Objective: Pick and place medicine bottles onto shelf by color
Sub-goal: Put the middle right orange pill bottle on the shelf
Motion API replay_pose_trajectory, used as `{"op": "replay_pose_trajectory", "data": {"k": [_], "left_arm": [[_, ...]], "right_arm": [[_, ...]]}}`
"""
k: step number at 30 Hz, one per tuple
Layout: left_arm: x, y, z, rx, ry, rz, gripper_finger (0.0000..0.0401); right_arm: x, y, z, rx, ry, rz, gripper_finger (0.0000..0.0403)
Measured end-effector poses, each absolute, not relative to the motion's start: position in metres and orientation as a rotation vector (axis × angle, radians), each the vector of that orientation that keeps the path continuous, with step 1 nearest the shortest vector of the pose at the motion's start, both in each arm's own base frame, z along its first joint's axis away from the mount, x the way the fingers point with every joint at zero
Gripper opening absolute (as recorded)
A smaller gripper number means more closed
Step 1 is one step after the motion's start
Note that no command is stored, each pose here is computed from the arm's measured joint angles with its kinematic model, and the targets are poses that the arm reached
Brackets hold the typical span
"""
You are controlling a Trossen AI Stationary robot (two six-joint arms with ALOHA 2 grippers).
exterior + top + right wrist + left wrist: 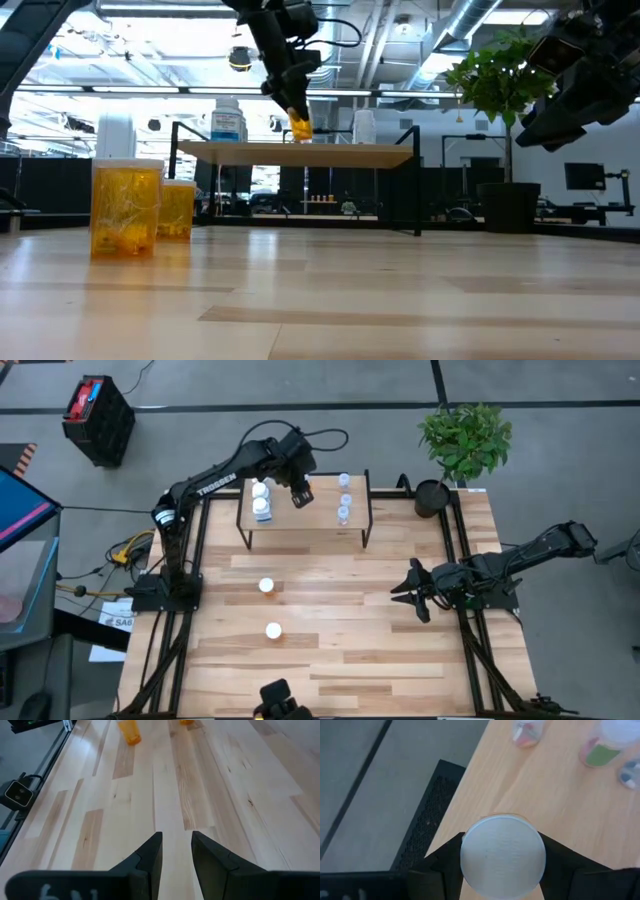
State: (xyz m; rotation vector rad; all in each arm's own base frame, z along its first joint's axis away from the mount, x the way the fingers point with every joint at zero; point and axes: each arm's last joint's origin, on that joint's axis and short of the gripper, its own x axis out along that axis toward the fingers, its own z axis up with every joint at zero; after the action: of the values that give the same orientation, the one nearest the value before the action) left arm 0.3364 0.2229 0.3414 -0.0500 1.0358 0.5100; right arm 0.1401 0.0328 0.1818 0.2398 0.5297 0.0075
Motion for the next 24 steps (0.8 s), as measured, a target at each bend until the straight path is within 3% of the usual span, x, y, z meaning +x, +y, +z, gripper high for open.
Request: {"op": "replay_pose_trajectory", "data": {"k": [17,24], "left_arm": [[0.3341,0.2244,0.3351,-0.169,1.05,0.581,0.0174],[0.337,0.219,0.3347,-0.104,1.075,0.531,0.0174]], "right_arm": [[0.1395,0.0326,0.1807,0.237,0.543,0.005,0.0127],[0.1395,0.0326,0.1806,0.236,0.543,0.005,0.0127]]}}
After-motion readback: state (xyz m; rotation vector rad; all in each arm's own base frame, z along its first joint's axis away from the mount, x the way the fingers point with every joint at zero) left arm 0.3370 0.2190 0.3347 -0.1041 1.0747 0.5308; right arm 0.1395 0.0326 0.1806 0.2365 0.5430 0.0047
